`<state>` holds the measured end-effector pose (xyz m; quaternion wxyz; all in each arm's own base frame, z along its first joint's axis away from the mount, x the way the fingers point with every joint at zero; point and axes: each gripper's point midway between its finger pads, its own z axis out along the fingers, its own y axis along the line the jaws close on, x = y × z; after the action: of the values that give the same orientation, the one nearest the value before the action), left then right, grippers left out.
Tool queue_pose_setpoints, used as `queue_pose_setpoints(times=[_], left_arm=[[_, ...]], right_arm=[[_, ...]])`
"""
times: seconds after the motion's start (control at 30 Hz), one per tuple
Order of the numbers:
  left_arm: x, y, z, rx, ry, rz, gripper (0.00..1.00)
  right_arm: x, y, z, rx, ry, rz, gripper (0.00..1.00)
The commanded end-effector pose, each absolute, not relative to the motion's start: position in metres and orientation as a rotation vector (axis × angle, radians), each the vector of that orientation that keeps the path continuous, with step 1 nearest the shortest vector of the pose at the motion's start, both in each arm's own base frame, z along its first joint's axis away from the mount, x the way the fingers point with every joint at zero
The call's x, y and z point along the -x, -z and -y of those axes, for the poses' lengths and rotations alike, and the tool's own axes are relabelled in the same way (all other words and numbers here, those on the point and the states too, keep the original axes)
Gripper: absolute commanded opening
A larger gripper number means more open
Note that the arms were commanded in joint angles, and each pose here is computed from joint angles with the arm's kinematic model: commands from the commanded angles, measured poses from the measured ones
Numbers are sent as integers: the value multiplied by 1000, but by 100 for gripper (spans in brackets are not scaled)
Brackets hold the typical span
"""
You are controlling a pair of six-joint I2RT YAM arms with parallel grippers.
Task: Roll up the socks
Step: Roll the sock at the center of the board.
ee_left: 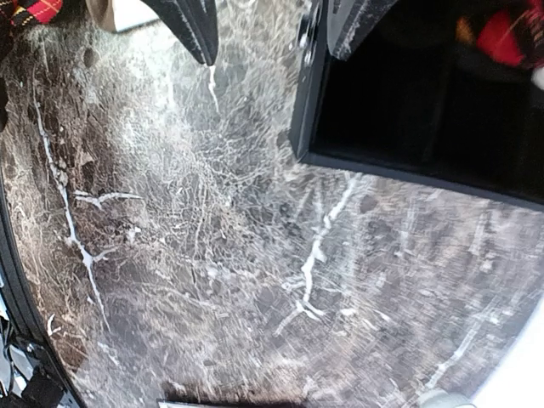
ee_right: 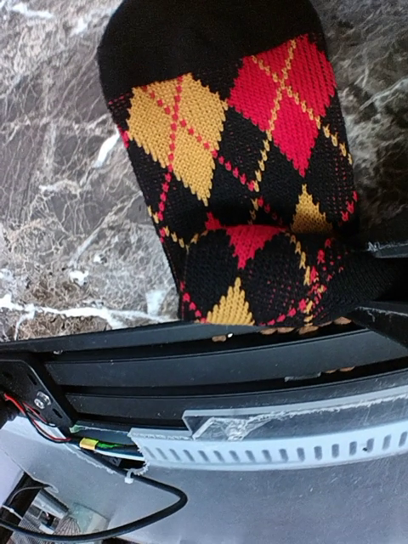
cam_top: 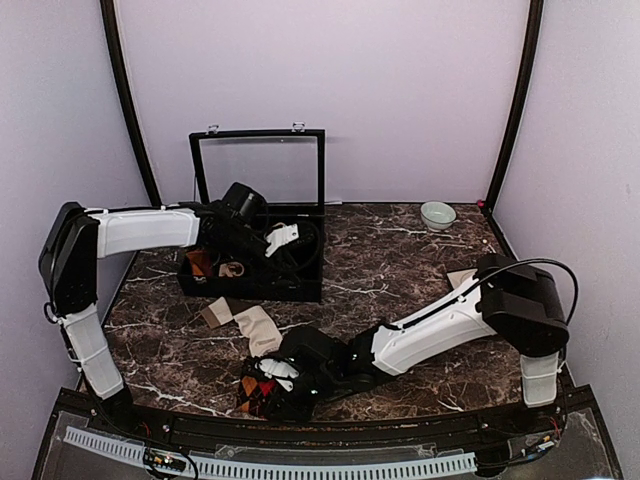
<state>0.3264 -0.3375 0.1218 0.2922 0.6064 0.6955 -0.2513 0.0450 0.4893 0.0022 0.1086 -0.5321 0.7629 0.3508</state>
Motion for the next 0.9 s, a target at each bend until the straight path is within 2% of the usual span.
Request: queue_pose_setpoints(times=[0.0,0.2,0.3,0.4,0.47,0.53,0.63,0.7,0.87], left_arm=[[-320,-130,302,-1578,624,-1903,45],[-286,-105,247,-1618,690,-2022,43],[-248,-93,239,-1748,826,-2005,41],[-229,-84,241,-1781,949,-2025,34],[-223,-76,243,-1807,980,-2041,25],[-219,-68,243,-1822,999,-2054,23],[-225,-60,245,-1800,966,-2067,24],[-246,-64,248,-1738,848,-2047,24],[-295,-134,238,-1496,623,-1850,27]], right_arm=[[-1,137,-295,1695,-169,-3048,0],[-6,156,-276,1568,-31,-3152,0],[-14,161,-269,1509,50,-3179,0],[-21,164,-271,1455,61,-3184,0],[-26,163,-273,1413,68,-3178,0],[-31,163,-275,1365,65,-3178,0],[-31,164,-277,1296,27,-3196,0],[-28,164,-276,1260,-12,-3215,0],[-29,167,-270,1211,-86,-3280,0]])
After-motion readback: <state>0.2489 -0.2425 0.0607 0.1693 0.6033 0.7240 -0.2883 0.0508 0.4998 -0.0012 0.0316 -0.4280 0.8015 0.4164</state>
